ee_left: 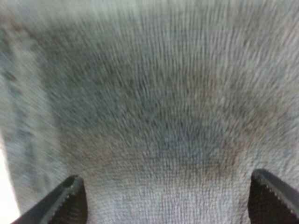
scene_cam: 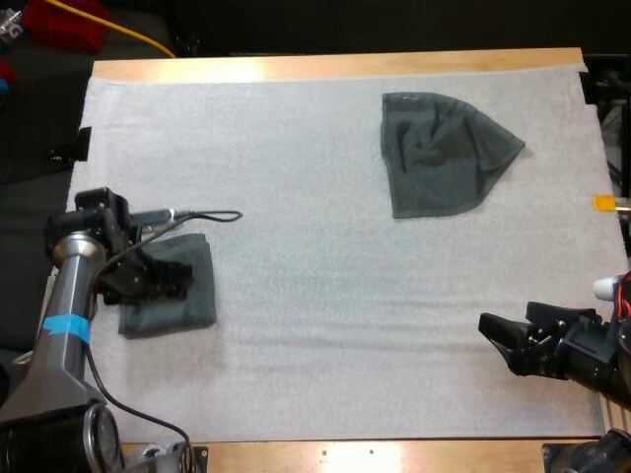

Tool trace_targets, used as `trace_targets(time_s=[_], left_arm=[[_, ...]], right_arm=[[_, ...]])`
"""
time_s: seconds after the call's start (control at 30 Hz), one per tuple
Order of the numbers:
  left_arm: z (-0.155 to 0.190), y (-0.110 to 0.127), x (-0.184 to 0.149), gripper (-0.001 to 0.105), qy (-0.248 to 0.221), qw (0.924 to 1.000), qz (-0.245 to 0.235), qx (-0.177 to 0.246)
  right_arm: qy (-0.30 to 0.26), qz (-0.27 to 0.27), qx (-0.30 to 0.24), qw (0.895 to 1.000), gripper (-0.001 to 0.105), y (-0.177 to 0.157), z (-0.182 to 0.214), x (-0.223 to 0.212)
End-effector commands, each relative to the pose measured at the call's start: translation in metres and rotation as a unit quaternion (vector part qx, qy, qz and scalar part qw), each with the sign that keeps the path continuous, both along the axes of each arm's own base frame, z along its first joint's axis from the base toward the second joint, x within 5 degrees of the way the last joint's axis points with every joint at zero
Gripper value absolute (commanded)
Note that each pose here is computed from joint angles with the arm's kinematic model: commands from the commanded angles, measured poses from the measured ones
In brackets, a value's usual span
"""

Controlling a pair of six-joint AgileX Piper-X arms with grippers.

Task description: Pick towel from pile, fold and stack

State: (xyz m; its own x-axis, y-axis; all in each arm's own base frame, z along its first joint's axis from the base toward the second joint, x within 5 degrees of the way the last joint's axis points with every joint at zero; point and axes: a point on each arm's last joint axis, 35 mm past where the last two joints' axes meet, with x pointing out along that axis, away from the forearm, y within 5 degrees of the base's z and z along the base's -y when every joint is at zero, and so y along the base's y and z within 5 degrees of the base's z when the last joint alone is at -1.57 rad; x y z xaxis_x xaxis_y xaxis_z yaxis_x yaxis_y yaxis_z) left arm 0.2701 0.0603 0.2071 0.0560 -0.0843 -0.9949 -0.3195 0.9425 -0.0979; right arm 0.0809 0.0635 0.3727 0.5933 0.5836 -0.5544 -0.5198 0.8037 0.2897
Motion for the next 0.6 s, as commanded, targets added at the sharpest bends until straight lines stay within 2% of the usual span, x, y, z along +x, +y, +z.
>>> trace_targets(time_s=[0.0, 0.17, 0.37, 0.57], left_arm=[[0.008, 0.001, 0.004, 0.068, -0.018, 0.9998, -0.002, 0.013], [0.013, 0.003, 0.013, 0.068, -0.051, 0.9985, 0.001, 0.020], [0.009, 0.005, 0.020, 0.068, -0.067, 0.9975, 0.004, 0.023], [0.018, 0.002, 0.017, 0.067, -0.075, 0.9972, 0.000, -0.003]], right_arm=[[-0.003, 0.004, 0.004, 1.000, 0.074, 0.000, 0.001, -0.001], [-0.003, 0.004, 0.004, 1.000, 0.074, 0.000, 0.001, -0.001], [-0.003, 0.004, 0.004, 1.000, 0.074, 0.000, 0.001, -0.001], [-0.003, 0.004, 0.004, 1.000, 0.074, 0.000, 0.001, -0.001]])
